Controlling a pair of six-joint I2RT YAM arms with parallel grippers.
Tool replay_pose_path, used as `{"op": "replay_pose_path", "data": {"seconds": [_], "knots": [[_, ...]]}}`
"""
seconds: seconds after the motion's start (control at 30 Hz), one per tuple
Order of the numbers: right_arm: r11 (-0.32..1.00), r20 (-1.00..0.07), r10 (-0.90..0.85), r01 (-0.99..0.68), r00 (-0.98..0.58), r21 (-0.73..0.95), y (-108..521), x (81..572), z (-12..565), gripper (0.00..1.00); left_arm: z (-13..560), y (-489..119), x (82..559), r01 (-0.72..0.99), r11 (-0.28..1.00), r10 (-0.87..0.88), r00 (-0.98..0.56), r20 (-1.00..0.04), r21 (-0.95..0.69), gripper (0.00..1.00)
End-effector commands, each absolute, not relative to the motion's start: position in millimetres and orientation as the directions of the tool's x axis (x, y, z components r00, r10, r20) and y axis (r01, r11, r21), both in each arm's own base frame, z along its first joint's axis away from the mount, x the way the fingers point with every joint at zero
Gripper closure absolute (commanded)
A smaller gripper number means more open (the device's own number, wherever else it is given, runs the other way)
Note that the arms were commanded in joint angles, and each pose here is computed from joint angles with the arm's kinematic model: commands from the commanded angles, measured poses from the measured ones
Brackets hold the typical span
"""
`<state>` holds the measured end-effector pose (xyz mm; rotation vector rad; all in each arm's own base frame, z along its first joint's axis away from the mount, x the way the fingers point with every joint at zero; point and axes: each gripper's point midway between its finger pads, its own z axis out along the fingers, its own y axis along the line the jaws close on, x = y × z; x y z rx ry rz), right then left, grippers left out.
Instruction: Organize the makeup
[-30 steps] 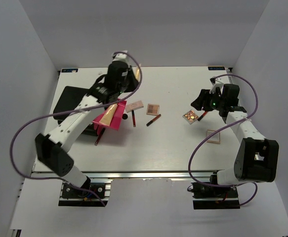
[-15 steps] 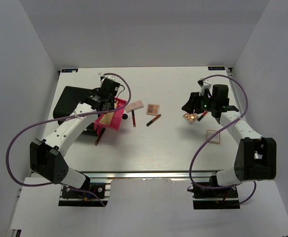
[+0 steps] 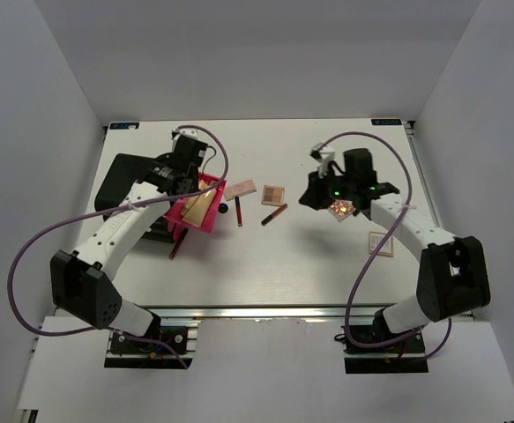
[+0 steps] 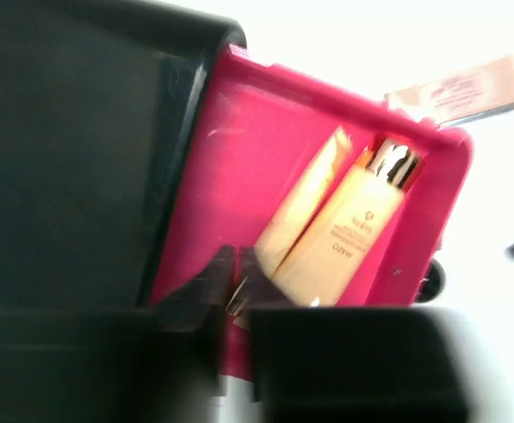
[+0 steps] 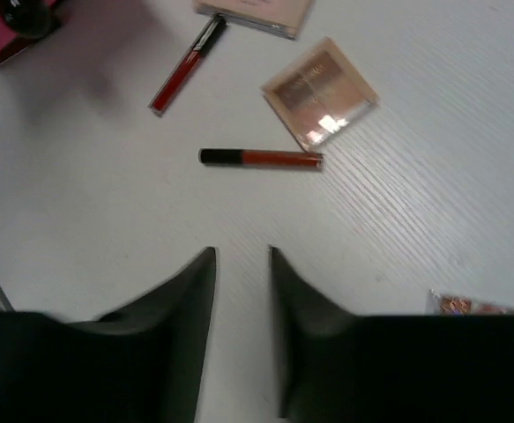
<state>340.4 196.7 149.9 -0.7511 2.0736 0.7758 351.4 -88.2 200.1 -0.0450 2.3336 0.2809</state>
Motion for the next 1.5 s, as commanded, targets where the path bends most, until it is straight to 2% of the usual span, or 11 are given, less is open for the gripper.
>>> {"op": "replay_pose_path", "data": {"seconds": [0.0,0.07,0.13,0.17,0.27,0.3,0.43,0.53,0.77,0.97,1.47], "knots": [[0.514,-0.873,-0.333,-0.845,-0.355,0.147,259,336,171,0.76,269,-78,363,-0.181,0.983,-0.088,-0.551,-0.830,0.016,0.93],[0.536,-0.864,-0.328,-0.828,-0.381,0.162,283,345,162,0.96,284,-66,368,-0.201,0.979,-0.148,-0.525,-0.838,-0.047,1.00],[0.607,-0.821,-0.258,-0.747,-0.509,0.273,316,359,157,1.00,289,-34,373,-0.267,0.961,-0.205,-0.503,-0.840,-0.074,1.00],[0.633,-0.797,-0.229,-0.708,-0.559,0.314,325,365,155,1.00,294,-24,374,-0.288,0.953,-0.226,-0.488,-0.843,-0.088,0.93],[0.701,-0.720,-0.174,-0.598,-0.672,0.389,361,382,145,1.00,296,21,377,-0.367,0.915,-0.329,-0.446,-0.833,-0.165,0.55],[0.726,-0.697,-0.175,-0.570,-0.695,0.385,373,383,129,1.00,294,47,374,-0.416,0.888,-0.377,-0.419,-0.826,-0.195,0.35],[0.689,-0.730,-0.185,-0.617,-0.658,0.382,415,382,137,1.00,271,99,373,-0.537,0.802,-0.490,-0.339,-0.803,-0.263,0.18],[0.657,-0.726,-0.190,-0.635,-0.661,0.406,438,378,139,1.00,252,123,382,-0.577,0.750,-0.559,-0.291,-0.776,-0.324,0.12],[0.577,-0.712,-0.185,-0.662,-0.677,0.479,462,361,152,1.00,210,131,406,-0.564,0.765,-0.574,-0.378,-0.726,-0.311,0.10],[0.492,-0.723,-0.192,-0.703,-0.664,0.514,491,351,166,1.00,175,94,421,-0.406,0.804,-0.593,-0.501,-0.630,-0.434,0.28],[0.296,-0.805,-0.139,-0.799,-0.577,0.523,573,317,211,1.00,146,72,402,-0.363,0.809,-0.584,-0.585,-0.562,-0.463,0.30]]}}
